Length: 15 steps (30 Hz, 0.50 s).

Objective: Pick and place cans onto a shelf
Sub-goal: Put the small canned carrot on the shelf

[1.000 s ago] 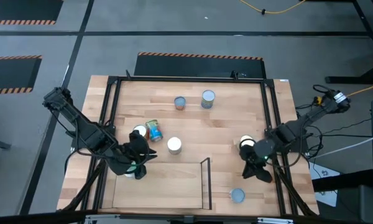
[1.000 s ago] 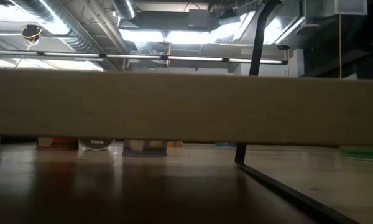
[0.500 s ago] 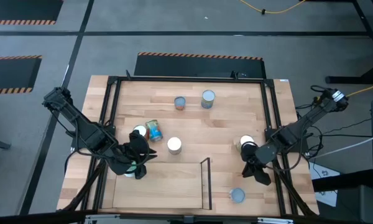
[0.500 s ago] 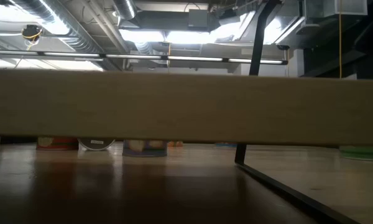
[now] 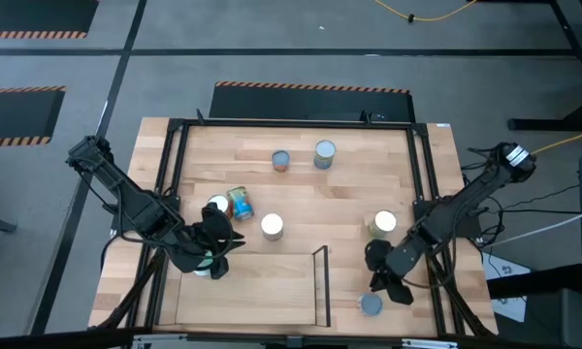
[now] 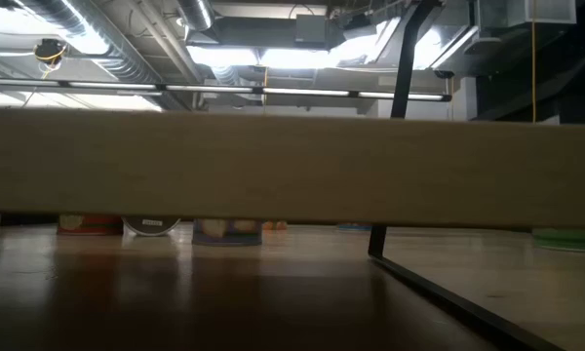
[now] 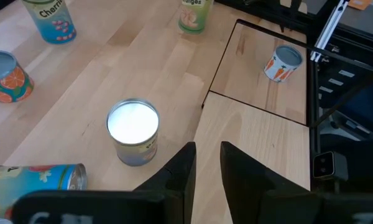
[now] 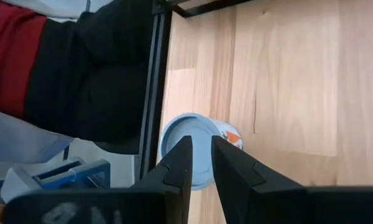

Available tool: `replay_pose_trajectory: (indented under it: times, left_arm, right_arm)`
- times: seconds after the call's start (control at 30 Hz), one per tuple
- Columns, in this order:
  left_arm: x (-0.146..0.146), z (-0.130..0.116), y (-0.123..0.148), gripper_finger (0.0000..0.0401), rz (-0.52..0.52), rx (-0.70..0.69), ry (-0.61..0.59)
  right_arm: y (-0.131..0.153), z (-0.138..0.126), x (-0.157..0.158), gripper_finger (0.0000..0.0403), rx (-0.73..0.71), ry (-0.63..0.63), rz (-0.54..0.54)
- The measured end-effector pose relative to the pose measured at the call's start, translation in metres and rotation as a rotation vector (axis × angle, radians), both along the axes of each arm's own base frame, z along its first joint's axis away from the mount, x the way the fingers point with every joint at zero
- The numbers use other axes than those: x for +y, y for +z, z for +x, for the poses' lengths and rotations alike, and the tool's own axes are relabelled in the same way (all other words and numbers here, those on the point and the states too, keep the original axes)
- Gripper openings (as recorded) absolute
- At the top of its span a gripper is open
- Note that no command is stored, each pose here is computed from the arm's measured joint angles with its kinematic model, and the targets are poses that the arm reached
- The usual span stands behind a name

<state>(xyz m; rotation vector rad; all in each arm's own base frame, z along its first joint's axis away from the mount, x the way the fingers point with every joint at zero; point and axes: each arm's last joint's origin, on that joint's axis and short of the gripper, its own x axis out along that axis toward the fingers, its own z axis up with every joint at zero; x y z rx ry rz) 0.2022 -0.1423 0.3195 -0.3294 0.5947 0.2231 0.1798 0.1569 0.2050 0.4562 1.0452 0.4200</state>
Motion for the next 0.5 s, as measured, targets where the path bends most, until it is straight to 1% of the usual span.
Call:
replay_pose_trajectory:
  times: [0.23, 0.5]
  left_arm:
    - [0.000, 0.000, 0.000, 0.0066, 0.000, 0.000, 0.000]
    - [0.000, 0.000, 0.000, 0.0066, 0.000, 0.000, 0.000]
  right_arm:
    - [-0.014, 0.004, 0.005, 0.0065, 0.047, 0.006, -0.040]
    - [-0.022, 0.006, 0.007, 0.0065, 0.077, 0.011, -0.058]
